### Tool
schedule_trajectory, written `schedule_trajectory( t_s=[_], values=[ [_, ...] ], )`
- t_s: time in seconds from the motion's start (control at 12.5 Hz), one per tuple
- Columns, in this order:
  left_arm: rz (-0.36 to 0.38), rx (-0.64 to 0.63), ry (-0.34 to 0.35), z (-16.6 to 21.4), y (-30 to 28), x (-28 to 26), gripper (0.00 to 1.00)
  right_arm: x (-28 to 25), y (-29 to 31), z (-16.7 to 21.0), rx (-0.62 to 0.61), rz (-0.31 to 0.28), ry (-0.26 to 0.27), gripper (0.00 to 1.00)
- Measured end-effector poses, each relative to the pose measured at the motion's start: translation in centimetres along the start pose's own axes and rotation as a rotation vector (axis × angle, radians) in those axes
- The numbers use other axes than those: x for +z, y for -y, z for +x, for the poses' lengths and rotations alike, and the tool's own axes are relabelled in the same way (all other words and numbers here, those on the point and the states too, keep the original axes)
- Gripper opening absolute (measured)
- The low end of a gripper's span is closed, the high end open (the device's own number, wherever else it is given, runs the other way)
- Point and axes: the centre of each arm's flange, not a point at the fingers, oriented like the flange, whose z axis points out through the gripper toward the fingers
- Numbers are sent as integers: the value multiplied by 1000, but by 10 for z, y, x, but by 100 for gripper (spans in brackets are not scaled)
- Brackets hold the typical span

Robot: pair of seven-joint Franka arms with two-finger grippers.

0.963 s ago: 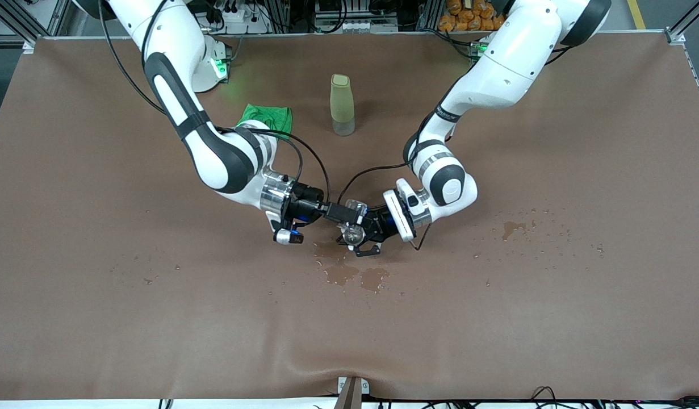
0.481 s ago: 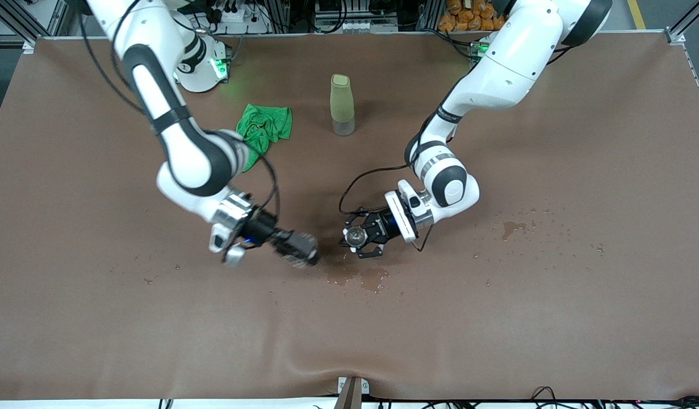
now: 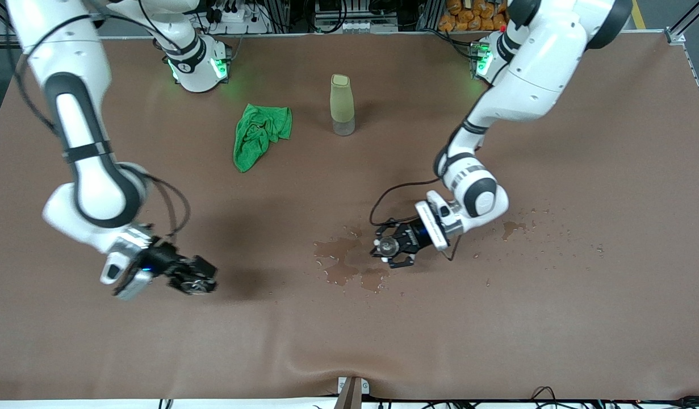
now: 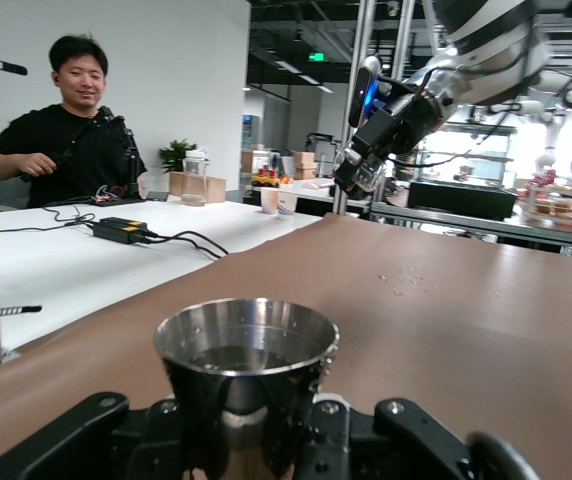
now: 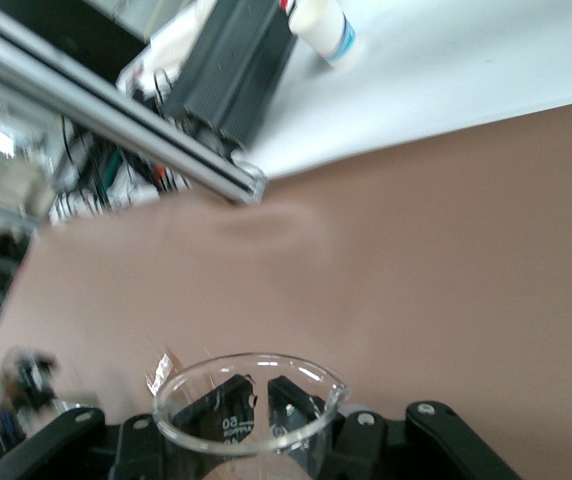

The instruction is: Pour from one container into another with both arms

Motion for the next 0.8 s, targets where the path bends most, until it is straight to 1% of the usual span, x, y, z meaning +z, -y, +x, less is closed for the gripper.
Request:
schedule_trajectory(
  t_s=[0.08, 0.24, 0.56, 0.8],
  values=[
    [-26, 12, 6, -6, 10, -18, 9, -22, -26, -3, -71, 8, 20, 16],
    [-78, 37, 16, -16, 29, -57, 9, -50, -75, -22, -212, 33, 30, 16],
    [-158, 68, 11, -26, 62, -130, 9, -50, -149, -72, -517, 59, 42, 16],
    [-207, 84, 29, -29, 78, -172, 9, -58, -170, -83, -737, 53, 30, 16]
  ],
)
